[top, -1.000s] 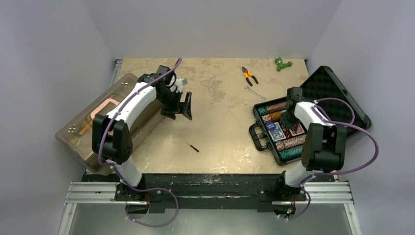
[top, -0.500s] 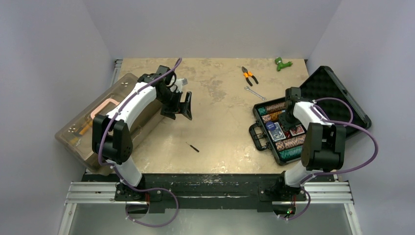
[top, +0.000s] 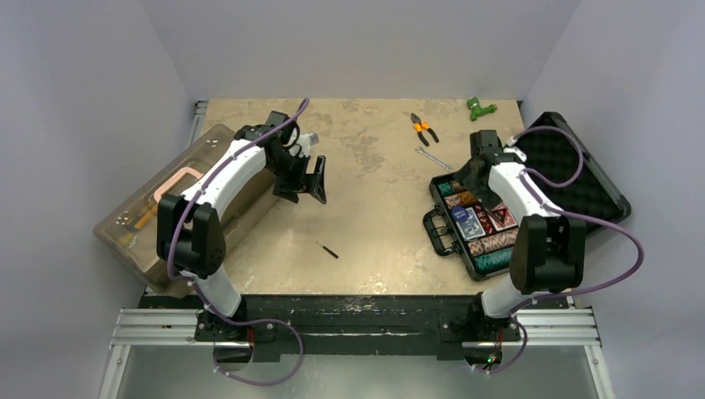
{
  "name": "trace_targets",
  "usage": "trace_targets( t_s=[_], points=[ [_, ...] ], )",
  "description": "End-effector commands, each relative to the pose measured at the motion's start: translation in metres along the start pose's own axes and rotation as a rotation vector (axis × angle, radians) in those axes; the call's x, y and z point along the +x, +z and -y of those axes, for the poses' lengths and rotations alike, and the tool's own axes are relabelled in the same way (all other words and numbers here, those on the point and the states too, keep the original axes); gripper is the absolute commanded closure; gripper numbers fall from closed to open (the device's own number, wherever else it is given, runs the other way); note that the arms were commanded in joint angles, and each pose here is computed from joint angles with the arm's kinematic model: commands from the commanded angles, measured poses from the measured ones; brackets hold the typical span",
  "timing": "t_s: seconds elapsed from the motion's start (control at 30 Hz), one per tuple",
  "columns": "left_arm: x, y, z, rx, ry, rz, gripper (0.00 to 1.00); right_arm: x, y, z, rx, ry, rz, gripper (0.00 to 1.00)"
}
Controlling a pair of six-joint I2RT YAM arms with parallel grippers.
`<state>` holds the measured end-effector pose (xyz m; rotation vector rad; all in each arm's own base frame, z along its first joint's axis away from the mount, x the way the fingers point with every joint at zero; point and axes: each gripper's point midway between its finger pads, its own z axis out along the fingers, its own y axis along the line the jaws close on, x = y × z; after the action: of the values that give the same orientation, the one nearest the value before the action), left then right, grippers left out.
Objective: Pack up texas hold em set
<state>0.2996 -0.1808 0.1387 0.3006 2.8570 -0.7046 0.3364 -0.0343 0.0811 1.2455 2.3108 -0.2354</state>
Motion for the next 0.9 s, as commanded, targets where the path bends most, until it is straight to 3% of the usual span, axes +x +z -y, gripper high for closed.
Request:
trace_targets(
  t_s=[0.0, 0.03, 0.2, 0.47, 0.6, 0.63, 0.77, 0.87],
  points=[
    [-0.012, -0.006, 0.007, 0.033, 0.02, 0.029, 0.1, -0.058, -0.052, -0.03, -0.102, -0.169, 0.244, 0.08],
    [-0.012, -0.006, 0.008, 0.034, 0.02, 0.03, 0.1, -0.066, -0.058, -0.032, -0.111, -0.178, 0.274, 0.02],
    [-0.011, -0.006, 0.007, 0.028, 0.019, 0.03, 0.1, -0.13, -0.102, -0.042, -0.104, -0.248, 0.5, 0.01],
    [-0.009, -0.005, 0.003, 0.024, 0.001, 0.026, 0.1, -0.217, -0.154, 0.018, 0.496, -0.42, 0.752, 0.01],
    [-0.009, -0.004, -0.003, 0.031, -0.033, 0.024, 0.1, -0.238, -0.154, 0.045, 0.605, -0.445, 0.769, 0.02],
    [-0.009, -0.004, -0.005, 0.032, -0.044, 0.025, 0.1, -0.242, -0.154, 0.051, 0.621, -0.438, 0.772, 0.03],
    [-0.009, -0.004, -0.013, 0.034, -0.083, 0.028, 0.1, -0.254, -0.152, 0.057, 0.651, -0.485, 0.768, 0.27],
    [-0.009, -0.003, -0.016, 0.036, -0.098, 0.026, 0.1, -0.262, -0.146, 0.059, 0.679, -0.525, 0.76, 0.3]
  ],
)
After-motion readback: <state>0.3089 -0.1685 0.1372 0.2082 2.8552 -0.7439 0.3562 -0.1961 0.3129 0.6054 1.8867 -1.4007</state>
